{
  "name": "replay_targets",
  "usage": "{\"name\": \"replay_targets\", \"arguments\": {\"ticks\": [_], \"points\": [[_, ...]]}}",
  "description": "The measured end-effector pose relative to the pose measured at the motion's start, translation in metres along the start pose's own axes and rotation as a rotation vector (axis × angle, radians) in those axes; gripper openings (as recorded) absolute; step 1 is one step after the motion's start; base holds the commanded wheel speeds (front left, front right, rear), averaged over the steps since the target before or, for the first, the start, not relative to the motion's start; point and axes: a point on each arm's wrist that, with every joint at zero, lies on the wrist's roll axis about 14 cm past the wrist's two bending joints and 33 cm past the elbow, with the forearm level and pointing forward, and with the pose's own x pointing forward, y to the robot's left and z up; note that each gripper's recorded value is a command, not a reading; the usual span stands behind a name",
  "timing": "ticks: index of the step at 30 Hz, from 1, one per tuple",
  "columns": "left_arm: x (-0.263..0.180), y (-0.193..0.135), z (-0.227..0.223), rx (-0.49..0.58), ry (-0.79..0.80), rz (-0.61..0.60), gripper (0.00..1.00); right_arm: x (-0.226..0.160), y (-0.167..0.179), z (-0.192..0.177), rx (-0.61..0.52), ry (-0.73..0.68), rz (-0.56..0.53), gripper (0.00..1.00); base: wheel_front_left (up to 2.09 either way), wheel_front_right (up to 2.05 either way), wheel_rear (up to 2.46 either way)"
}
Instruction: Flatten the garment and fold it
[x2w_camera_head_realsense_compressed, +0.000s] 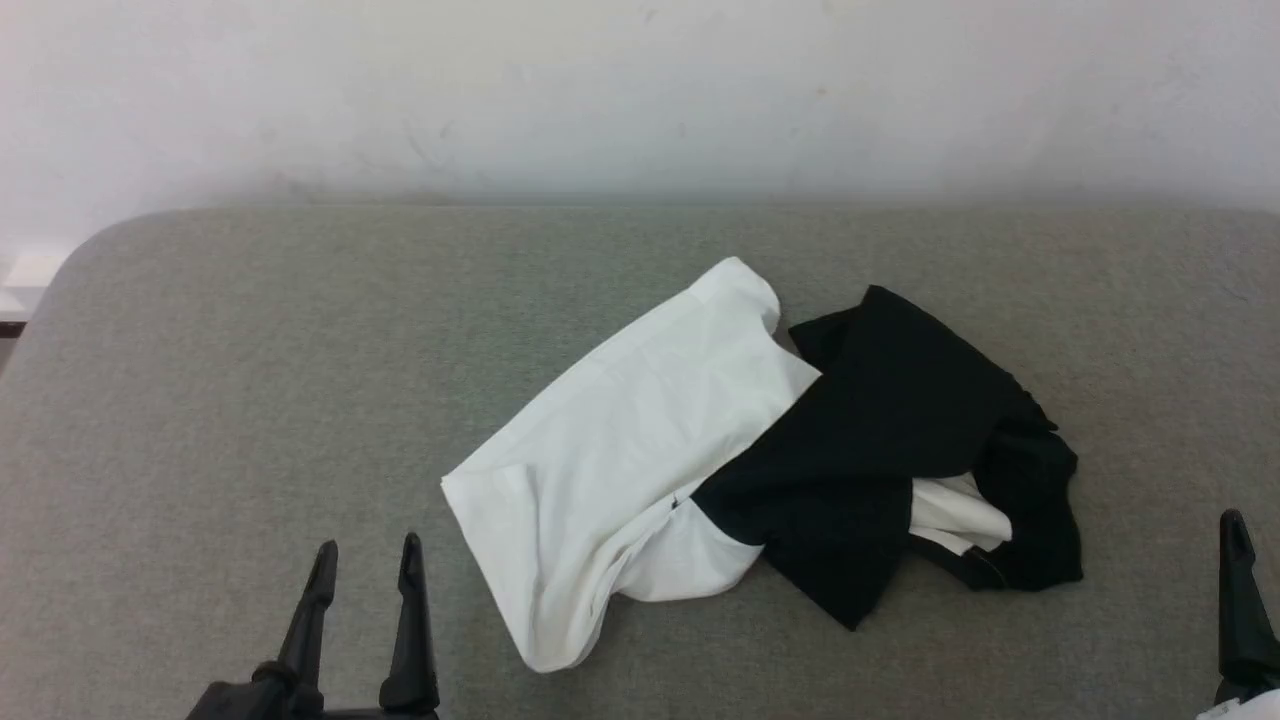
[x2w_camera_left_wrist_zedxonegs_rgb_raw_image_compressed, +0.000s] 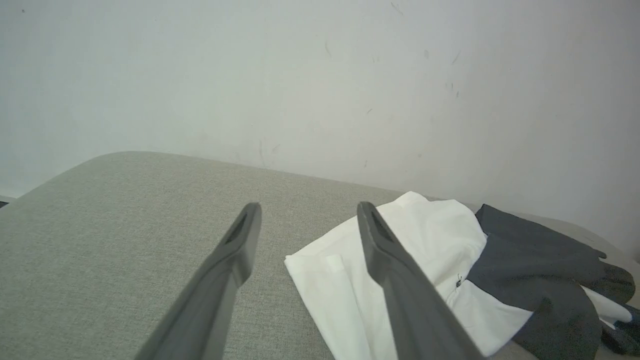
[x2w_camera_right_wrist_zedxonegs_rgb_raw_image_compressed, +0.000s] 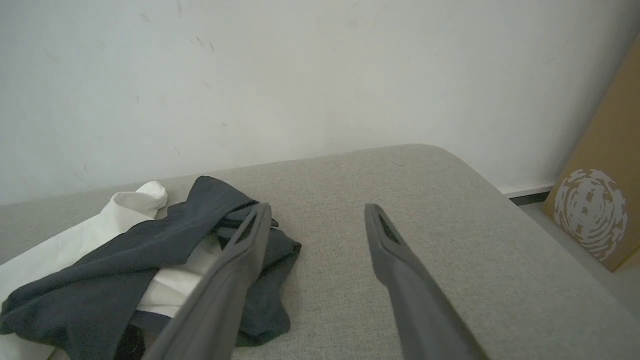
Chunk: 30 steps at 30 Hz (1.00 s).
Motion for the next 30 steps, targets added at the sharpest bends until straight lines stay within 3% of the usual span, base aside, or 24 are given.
{"name": "replay_targets", "arguments": {"ticks": [7,15,20,30], "points": [[0.032,-0.021,0.014,0.035,-0.013,-0.103,1.0,-0.002,-0.012,0.003,0.008,-0.027,-0.04,1.0,0.0,0.0,0.0],[0.1,-0.091,0.019,0.156,0.053,-0.398,1.0,0.014,-0.014,-0.003,0.002,-0.01,-0.054,1.0,0.0,0.0,0.0],[0.125,-0.12,-0.03,0.266,0.28,-0.539,1.0,0.023,-0.014,-0.016,0.002,0.027,-0.06,1.0,0.0,0.0,0.0],[0.107,-0.107,-0.151,0.419,0.817,-0.628,1.0,0.028,-0.022,-0.033,-0.005,0.08,-0.091,1.0,0.0,0.0,0.0]]}}
